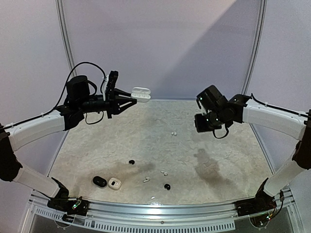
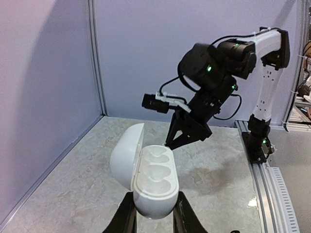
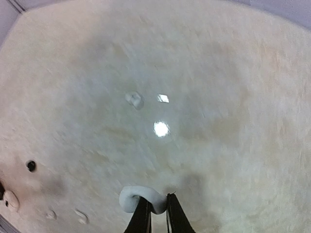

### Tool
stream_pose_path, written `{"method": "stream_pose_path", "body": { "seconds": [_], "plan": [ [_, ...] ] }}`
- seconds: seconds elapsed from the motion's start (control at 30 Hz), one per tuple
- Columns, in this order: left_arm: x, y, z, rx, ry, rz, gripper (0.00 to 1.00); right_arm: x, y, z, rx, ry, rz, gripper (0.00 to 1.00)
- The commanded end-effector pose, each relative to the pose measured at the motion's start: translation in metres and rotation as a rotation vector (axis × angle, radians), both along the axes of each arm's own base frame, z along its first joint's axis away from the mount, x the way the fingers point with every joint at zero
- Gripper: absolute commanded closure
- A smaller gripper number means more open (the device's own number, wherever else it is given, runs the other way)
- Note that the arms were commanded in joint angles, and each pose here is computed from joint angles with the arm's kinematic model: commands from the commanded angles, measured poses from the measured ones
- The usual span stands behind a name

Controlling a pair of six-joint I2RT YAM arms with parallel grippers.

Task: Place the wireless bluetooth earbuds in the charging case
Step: Place the right earbud at the center of the board.

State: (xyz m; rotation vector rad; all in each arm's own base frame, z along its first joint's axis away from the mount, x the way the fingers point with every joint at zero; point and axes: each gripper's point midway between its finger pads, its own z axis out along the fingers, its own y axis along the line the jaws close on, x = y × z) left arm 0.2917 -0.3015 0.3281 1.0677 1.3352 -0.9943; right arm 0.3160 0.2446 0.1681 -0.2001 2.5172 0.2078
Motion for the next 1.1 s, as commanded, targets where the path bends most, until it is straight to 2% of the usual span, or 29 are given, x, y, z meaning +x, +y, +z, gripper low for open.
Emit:
{"method": "stream_pose_path", "body": {
  "seconds": [0.0,0.1,0.2,0.43,0.5,0.63,0.83,1.07],
  "plan": [
    [0.010,0.005,0.012,-0.037,-0.049,0.072,1.00,0.029,0.039,0.066,0.049,-0.244,0.060,0.94],
    [0.011,0.006,0.010,-0.039,-0.041,0.082,1.00,0.029,0.037,0.060,0.014,-0.233,0.062,0.94],
    [0.009,0.007,0.007,-0.033,-0.032,0.083,1.00,0.019,0.016,0.026,-0.104,-0.124,0.013,0.95],
    [0.010,0.007,0.000,-0.018,-0.006,0.087,1.00,-0.051,-0.023,-0.079,-0.229,0.327,-0.150,0.96],
    [0.010,0.007,-0.002,-0.014,-0.001,0.084,1.00,-0.069,-0.028,-0.099,-0.226,0.416,-0.190,0.96],
    [0.009,0.006,-0.005,-0.007,0.008,0.079,1.00,-0.087,-0.030,-0.121,-0.163,0.504,-0.239,0.92],
    [0.009,0.007,-0.005,0.000,-0.001,0.080,1.00,-0.109,-0.017,-0.154,-0.106,0.669,-0.210,0.93],
    [0.008,0.008,-0.007,0.010,-0.003,0.084,1.00,-0.115,-0.008,-0.165,-0.089,0.722,-0.181,0.90]
  ]
}}
